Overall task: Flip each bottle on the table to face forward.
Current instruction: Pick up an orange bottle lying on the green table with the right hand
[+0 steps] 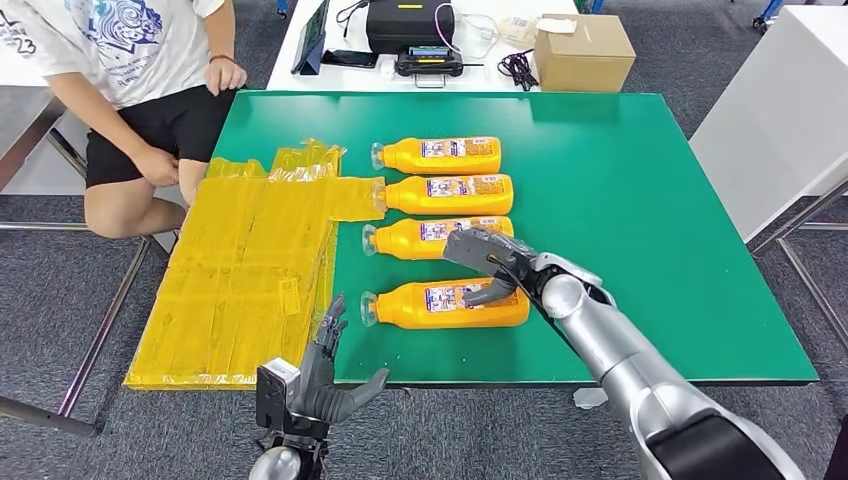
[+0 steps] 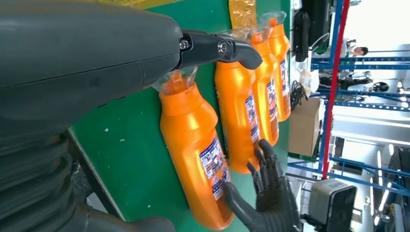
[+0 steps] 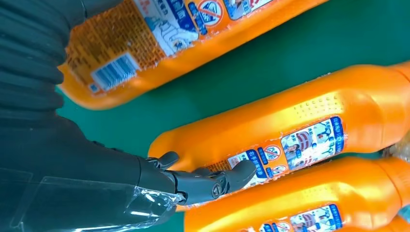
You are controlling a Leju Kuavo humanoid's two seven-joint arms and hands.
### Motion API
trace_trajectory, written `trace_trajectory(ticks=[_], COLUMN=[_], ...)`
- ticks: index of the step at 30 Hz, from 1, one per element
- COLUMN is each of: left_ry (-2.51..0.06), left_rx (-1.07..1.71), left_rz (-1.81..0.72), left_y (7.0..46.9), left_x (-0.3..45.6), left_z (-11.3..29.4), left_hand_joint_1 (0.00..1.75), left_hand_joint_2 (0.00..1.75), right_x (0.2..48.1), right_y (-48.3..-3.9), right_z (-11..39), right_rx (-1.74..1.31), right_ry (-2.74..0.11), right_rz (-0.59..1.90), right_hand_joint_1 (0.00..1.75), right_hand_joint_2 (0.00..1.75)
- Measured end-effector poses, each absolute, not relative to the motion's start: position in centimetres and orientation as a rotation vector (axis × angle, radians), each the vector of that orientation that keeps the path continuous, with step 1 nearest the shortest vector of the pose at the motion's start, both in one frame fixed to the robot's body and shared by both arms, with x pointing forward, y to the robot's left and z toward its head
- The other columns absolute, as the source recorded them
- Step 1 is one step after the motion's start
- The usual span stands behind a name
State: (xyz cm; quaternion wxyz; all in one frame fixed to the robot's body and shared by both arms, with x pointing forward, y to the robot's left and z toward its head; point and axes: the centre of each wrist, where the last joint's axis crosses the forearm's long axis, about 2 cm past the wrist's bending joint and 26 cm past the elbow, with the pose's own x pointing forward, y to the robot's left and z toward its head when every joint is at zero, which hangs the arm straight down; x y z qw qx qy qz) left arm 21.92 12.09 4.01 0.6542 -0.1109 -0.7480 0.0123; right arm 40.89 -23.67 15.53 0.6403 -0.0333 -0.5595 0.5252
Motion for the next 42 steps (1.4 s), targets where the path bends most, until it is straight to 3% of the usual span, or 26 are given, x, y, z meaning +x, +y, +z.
trace_trajectory(ticks=[30, 42], left_ry=[-1.664, -1.697], left_rx=[-0.259, -0.229], left_rz=[0.033, 0.033], left_y=[11.5, 11.3], left_x=[22.0, 22.5], left_z=[3.0, 3.3], left_hand_joint_1=[0.00, 0.00], left_hand_joint_2=[1.75, 1.75], right_x=[40.7, 39.2], right_y=[-23.2, -22.3], right_z=[17.8, 16.0], right_rx=[0.001, 0.035], right_ry=[-1.309, -1.253], right_rz=[1.360, 1.443], right_hand_joint_1=[0.00, 0.00], right_hand_joint_2=[1.75, 1.75])
